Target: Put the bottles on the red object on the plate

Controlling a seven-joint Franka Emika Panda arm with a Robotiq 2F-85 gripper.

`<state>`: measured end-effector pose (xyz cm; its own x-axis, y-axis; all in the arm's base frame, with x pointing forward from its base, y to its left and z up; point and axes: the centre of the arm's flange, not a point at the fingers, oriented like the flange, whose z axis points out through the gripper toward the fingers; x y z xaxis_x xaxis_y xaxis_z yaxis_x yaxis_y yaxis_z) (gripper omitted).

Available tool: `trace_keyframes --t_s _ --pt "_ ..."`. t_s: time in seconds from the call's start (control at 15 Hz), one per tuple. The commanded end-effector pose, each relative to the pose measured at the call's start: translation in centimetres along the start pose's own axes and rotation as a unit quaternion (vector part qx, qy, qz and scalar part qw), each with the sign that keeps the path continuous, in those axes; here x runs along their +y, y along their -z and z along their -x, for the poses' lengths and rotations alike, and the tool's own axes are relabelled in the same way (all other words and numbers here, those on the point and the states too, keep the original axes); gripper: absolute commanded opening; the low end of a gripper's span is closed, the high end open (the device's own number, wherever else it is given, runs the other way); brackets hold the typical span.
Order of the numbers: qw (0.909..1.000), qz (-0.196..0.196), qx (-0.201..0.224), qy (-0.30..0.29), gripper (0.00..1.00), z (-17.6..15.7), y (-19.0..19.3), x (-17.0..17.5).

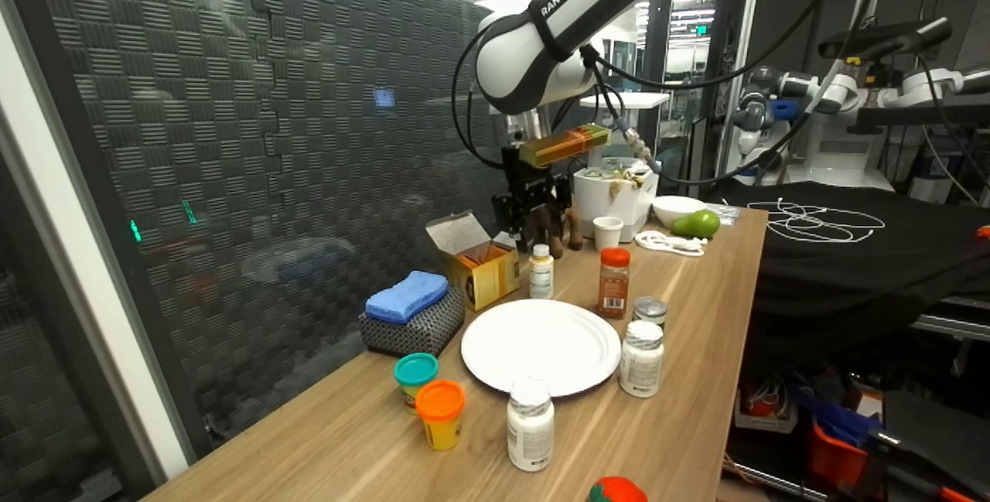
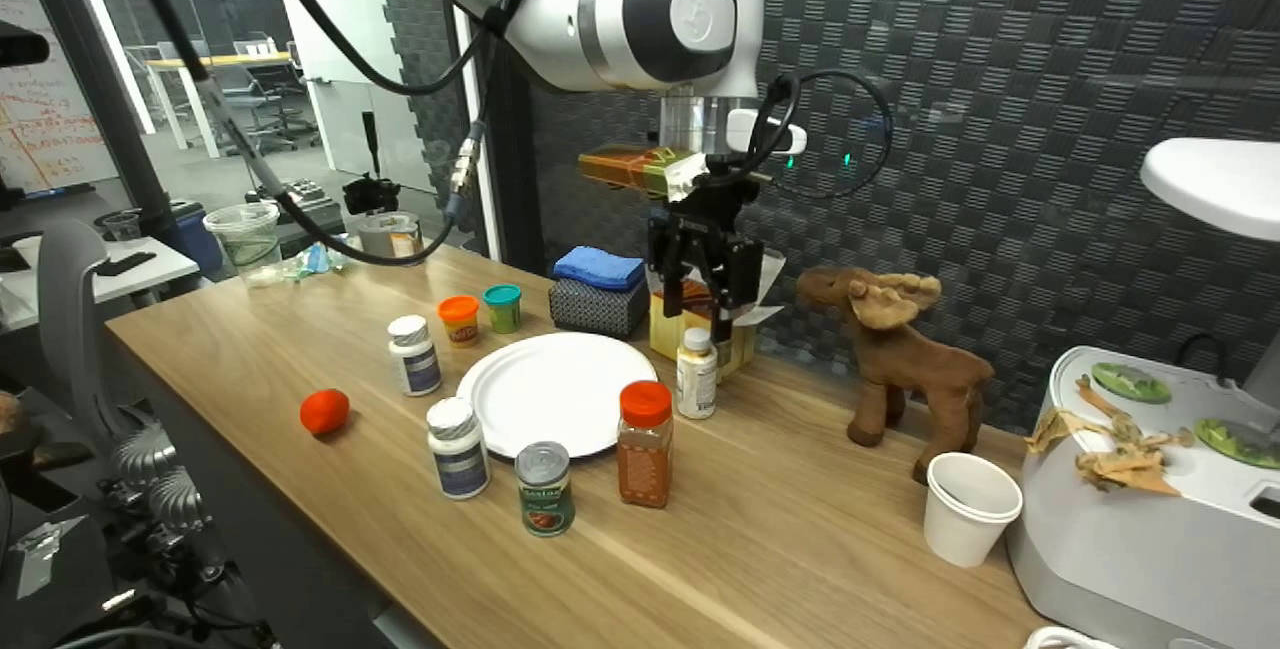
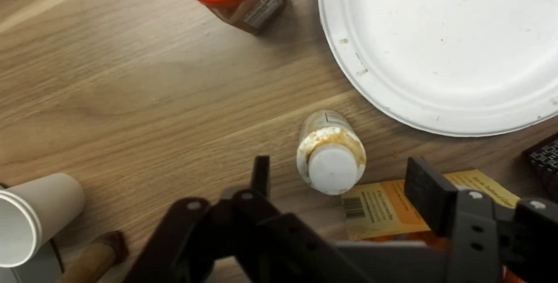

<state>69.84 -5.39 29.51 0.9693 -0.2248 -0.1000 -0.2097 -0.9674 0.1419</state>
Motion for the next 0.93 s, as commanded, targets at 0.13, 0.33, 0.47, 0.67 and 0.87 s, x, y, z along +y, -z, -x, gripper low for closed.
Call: trace_keyframes --t_s 0.13,0.33,0.47,0.67,0.87 --pt "0.9999 -0.006 -0.013 0.005 1.00 -0.68 -0.62 0.22" --pt "0.9999 -0.005 -0.015 0.006 0.66 -0.70 -1.00 0.17" --pt "0.9999 -0.003 -0.014 0.005 0.51 -0.77 -1.06 0.10" --pt "0.9999 -0.002 -0.012 0.004 0.27 -0.97 -0.89 0.20" --pt "1.0000 -0.001 -0.007 0.003 0.07 -1.09 -0.34 0.44"
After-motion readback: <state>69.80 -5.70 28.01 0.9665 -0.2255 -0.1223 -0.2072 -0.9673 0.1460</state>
